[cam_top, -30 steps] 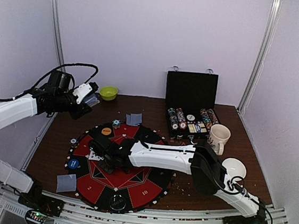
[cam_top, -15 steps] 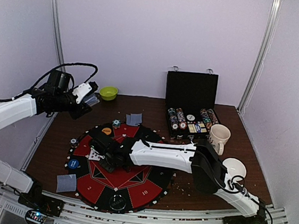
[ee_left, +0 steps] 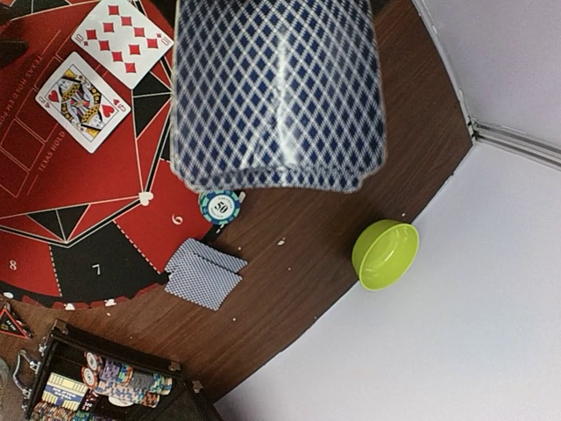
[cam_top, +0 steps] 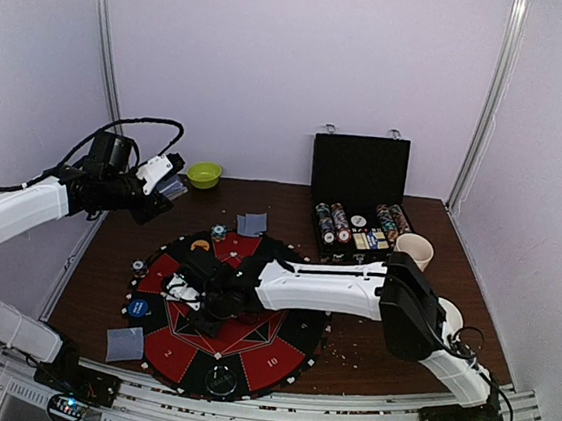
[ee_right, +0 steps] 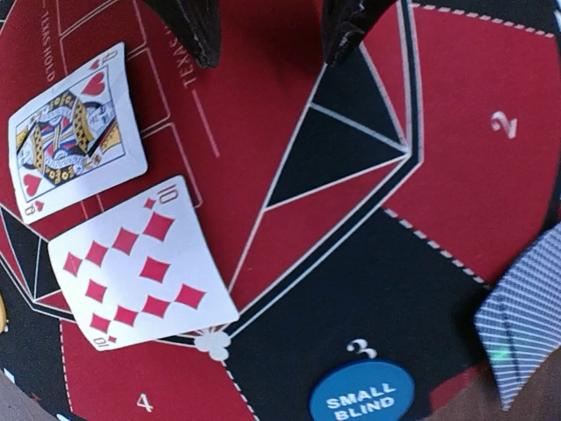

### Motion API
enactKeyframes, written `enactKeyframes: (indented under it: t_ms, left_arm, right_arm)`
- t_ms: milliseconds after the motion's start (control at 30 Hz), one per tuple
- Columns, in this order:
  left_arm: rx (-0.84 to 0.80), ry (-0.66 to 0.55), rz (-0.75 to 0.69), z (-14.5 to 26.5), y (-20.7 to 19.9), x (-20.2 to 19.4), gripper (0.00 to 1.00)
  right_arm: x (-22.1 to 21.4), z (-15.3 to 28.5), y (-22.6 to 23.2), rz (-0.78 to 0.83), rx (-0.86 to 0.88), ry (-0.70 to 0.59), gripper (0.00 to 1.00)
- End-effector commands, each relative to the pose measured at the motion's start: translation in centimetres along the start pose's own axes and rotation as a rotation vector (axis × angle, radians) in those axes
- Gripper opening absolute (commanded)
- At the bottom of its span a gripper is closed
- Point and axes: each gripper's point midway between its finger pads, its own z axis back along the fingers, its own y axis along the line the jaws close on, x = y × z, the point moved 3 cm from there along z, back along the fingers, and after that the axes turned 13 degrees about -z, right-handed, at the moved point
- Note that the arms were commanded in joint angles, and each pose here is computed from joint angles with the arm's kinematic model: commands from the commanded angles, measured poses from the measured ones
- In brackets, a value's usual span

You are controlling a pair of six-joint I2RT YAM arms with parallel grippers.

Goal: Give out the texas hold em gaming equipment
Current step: Flop the poker card in the community card area, then adjust the poker card in the community card area.

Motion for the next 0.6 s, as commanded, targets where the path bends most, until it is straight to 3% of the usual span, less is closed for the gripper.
enactKeyframes:
  t_ms: [0,100,233,367,567]
  left_arm:
    - [0.055,-0.078,0.000,1.2,1.6,1.8,0.38]
    - [0.054,-0.079,0.000,1.2,1.6,1.8,0.38]
    - [0.053,-0.080,0.000,1.2,1.6,1.8,0.38]
    - [0.054,-0.080,0.000,1.2,1.6,1.8,0.38]
    - [0.053,-0.070,0.000,0.9,1.6,1.6,0.38]
  right_arm:
    - [3.2,5.4,-0.8,-0.120,0.210,-0.115,0.43]
    - [4.5,5.8,-5.9,-0.385,0.192,-0.210,0.43]
    - [3.6,3.2,-12.1,-0.687,0.074,-0.222,0.32]
    - [3.4,1.1,-13.7,-0.710,-0.020,-0.232,0.30]
    - [3.4,-1.8,-13.3,-0.741,0.024,-0.190,0.35]
